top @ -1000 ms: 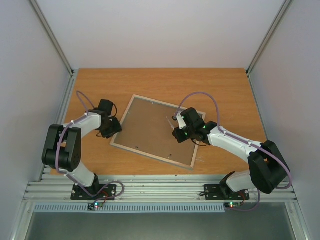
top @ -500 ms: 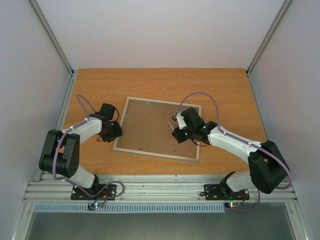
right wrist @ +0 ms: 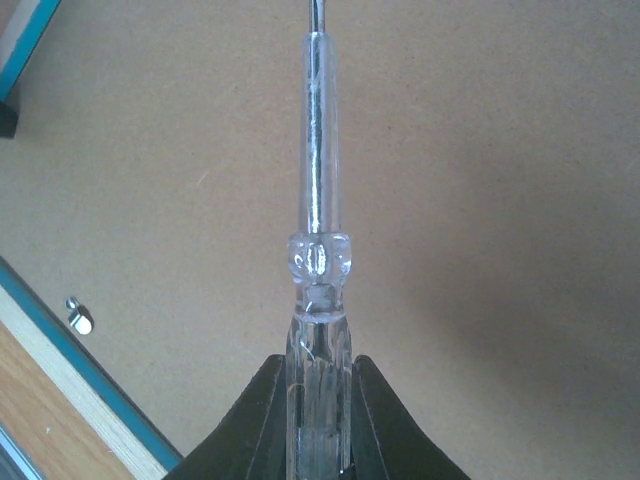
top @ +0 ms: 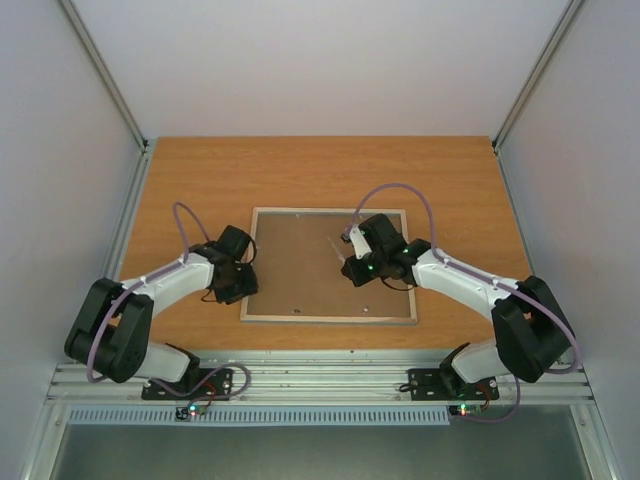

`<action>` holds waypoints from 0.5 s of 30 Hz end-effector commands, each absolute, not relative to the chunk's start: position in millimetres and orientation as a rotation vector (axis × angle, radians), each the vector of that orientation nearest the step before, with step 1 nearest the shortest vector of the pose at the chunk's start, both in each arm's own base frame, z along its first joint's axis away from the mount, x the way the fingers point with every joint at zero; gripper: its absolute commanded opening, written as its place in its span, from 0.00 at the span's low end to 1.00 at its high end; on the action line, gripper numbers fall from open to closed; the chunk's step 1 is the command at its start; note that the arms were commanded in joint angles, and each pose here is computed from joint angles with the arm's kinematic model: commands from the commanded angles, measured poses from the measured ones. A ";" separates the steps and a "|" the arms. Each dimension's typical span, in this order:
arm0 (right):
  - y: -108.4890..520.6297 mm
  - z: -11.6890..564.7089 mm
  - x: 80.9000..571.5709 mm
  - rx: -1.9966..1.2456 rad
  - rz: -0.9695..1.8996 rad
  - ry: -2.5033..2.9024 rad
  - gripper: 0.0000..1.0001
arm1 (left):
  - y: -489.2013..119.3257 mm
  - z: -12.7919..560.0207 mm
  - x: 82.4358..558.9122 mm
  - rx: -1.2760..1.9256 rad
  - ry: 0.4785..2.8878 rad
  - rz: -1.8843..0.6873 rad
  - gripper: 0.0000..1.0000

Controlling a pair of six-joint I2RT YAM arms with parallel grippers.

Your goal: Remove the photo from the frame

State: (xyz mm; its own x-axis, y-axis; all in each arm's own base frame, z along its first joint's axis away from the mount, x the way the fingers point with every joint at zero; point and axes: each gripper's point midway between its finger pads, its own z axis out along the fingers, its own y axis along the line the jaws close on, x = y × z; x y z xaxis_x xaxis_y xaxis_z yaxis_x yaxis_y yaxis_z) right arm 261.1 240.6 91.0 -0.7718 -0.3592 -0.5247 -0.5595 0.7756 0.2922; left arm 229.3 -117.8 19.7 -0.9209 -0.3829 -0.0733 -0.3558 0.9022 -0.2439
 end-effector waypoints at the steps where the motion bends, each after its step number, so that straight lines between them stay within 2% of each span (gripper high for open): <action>1: 246.0 98.8 264.3 -0.728 0.615 2.524 0.01 | -133.1 17.1 212.8 -0.583 2.978 -0.391 0.37; 15: 260.1 96.1 264.8 -0.846 0.561 2.586 0.01 | -171.2 22.7 189.9 -0.463 2.983 -0.530 0.39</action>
State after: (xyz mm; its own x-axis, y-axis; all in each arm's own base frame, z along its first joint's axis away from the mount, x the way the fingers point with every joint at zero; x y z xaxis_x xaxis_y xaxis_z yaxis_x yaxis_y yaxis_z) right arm 265.9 253.8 93.6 -0.7717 -0.4301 -0.4684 -0.5894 0.7604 0.2727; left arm 198.4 -160.1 19.0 -0.9477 -0.3175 -0.0316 -0.2936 0.9065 -0.3035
